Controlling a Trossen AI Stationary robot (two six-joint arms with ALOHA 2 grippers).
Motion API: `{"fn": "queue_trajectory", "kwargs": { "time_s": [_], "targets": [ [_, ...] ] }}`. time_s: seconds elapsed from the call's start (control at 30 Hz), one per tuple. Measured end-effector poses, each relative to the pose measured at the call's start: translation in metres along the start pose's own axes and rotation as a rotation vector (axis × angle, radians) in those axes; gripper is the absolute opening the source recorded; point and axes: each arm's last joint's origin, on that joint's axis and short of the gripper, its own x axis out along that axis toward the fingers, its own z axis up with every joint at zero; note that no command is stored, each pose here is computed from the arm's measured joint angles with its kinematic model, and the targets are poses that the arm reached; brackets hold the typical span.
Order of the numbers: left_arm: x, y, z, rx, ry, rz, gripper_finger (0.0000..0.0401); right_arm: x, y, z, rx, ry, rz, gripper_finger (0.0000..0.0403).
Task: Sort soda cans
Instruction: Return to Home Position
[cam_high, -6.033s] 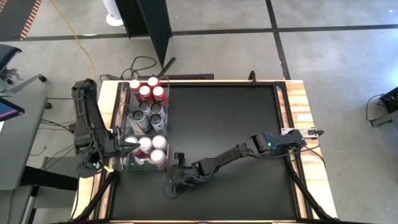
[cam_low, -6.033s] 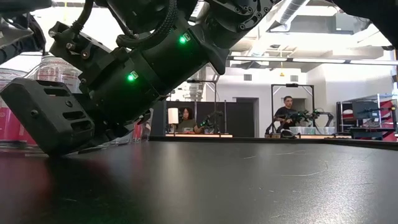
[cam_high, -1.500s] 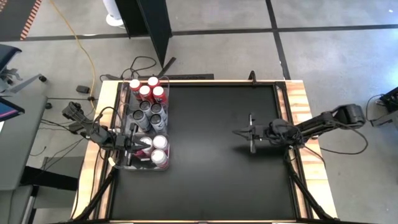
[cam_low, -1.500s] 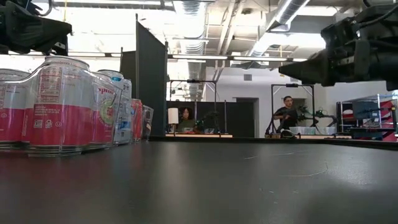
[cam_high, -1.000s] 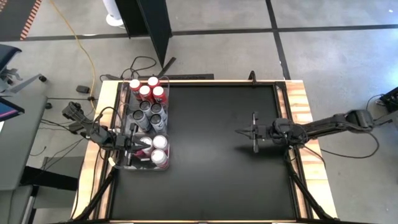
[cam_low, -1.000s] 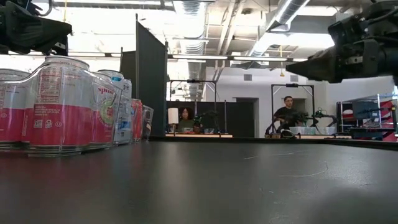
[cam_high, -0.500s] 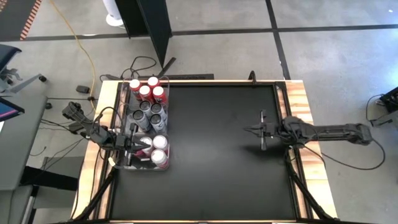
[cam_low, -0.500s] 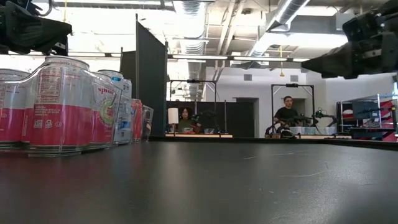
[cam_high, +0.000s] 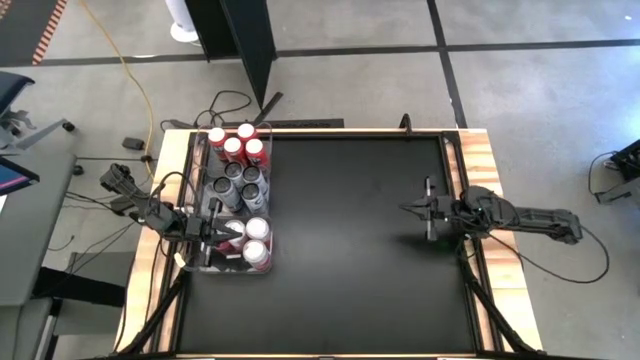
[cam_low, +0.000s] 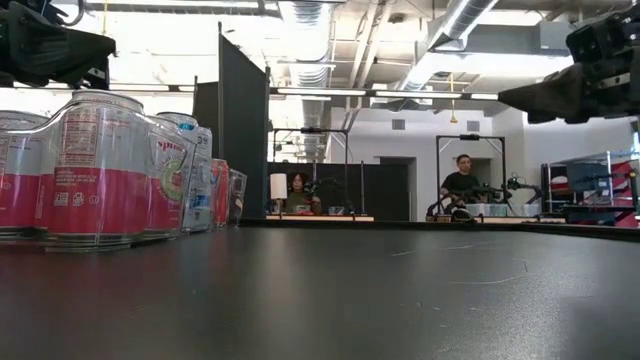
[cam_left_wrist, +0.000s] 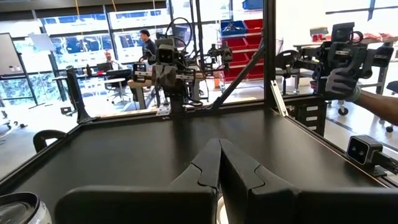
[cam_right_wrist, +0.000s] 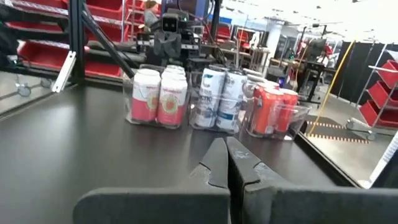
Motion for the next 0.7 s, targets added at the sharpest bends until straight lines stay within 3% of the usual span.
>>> {"fn": "queue_trajectory", "kwargs": {
  "time_s": [0.2, 0.7],
  "targets": [
    [-0.0001, 0.0001, 0.0001, -0.001, -0.001, 0.000, 0.0000, 0.0000, -0.0003, -0.0002, 0.059, 0.002, -0.003, 0.0017],
    [-0.0001, 0.0000, 0.0001, -0.001, -0.001, -0.001, 0.0000, 0.0000, -0.0003, -0.0002, 0.057, 0.002, -0.002, 0.0033]
  ]
}}
